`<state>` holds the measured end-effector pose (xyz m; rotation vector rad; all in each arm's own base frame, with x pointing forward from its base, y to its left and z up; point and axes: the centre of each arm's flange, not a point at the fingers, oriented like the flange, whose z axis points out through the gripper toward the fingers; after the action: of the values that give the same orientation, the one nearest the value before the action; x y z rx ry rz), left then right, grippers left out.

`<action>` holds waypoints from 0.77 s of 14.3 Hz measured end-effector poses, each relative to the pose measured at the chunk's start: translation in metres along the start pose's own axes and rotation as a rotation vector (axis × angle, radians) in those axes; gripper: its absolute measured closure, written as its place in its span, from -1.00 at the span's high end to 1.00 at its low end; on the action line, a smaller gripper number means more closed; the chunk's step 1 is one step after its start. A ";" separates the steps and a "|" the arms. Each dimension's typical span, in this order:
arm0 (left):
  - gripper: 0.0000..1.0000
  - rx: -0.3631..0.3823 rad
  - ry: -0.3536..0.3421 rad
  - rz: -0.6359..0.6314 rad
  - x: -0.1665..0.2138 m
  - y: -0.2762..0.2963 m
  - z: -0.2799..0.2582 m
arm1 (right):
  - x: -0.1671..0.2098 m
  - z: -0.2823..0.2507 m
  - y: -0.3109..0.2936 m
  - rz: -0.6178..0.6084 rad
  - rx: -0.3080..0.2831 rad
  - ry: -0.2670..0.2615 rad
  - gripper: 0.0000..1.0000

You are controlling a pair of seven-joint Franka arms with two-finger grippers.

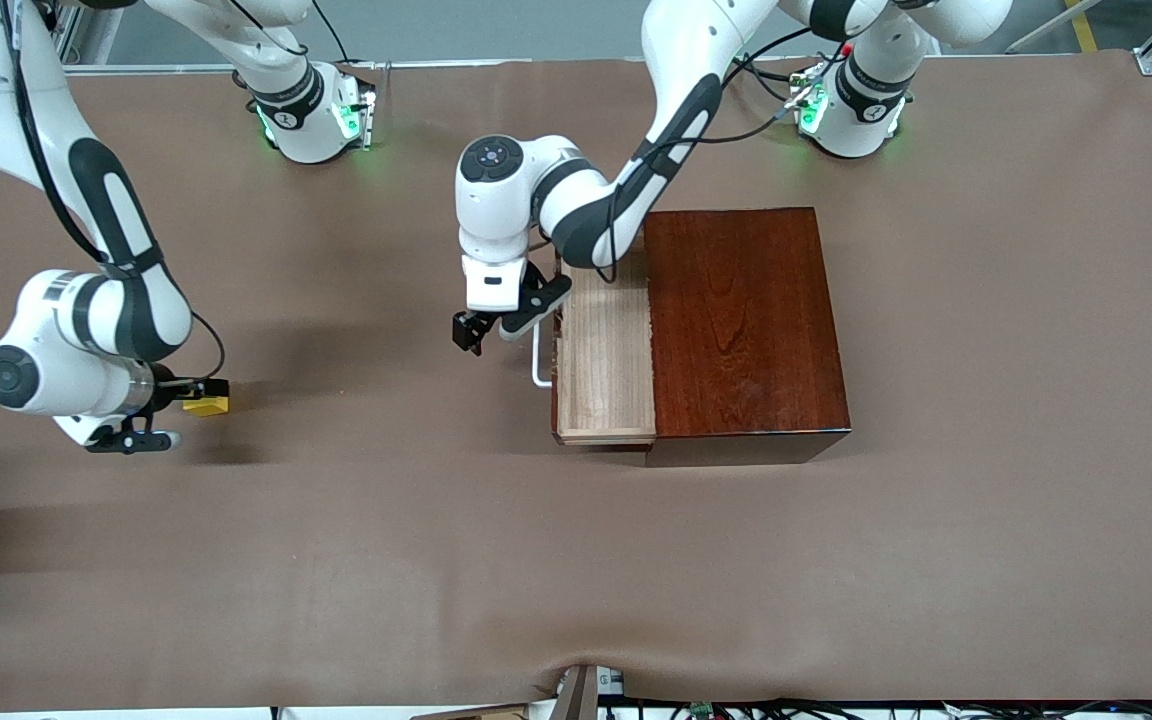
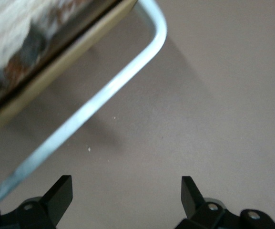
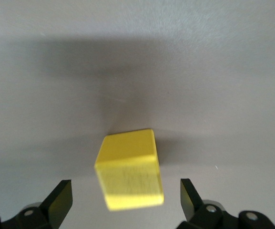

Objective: Open drawer, take yellow block, close drawer
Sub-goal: 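Place the block with the right gripper while the left gripper reaches the drawer, then push the drawer closed with the left gripper while the right gripper retracts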

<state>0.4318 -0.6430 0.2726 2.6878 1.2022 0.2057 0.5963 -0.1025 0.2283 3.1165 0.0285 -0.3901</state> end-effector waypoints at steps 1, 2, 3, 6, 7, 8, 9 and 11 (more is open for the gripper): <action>1.00 0.018 0.006 -0.010 -0.002 -0.002 0.001 | 0.000 -0.022 -0.002 -0.002 0.001 0.005 1.00; 1.00 0.037 0.013 -0.018 0.000 -0.003 0.001 | -0.001 -0.046 -0.006 -0.009 0.001 0.013 1.00; 1.00 0.053 0.021 -0.029 0.001 -0.004 0.001 | -0.003 -0.073 -0.014 -0.021 -0.001 0.020 1.00; 1.00 0.083 0.035 -0.038 0.004 -0.004 -0.001 | -0.011 -0.152 -0.041 -0.057 -0.015 0.060 1.00; 1.00 0.097 0.039 -0.037 0.004 -0.006 -0.001 | -0.015 -0.175 -0.045 -0.061 -0.017 0.064 1.00; 1.00 0.113 0.044 -0.039 0.004 -0.007 -0.001 | -0.017 -0.196 -0.046 -0.061 -0.018 0.068 1.00; 1.00 0.129 0.053 -0.040 0.006 -0.008 -0.001 | -0.020 -0.215 -0.045 -0.059 -0.019 0.072 1.00; 1.00 0.176 0.077 -0.038 0.013 -0.011 0.000 | -0.025 -0.247 -0.045 -0.057 -0.020 0.078 1.00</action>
<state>0.4329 -0.6260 0.2712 2.8268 1.3523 0.2084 0.6324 -0.0569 0.4738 3.1156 0.1212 -0.2665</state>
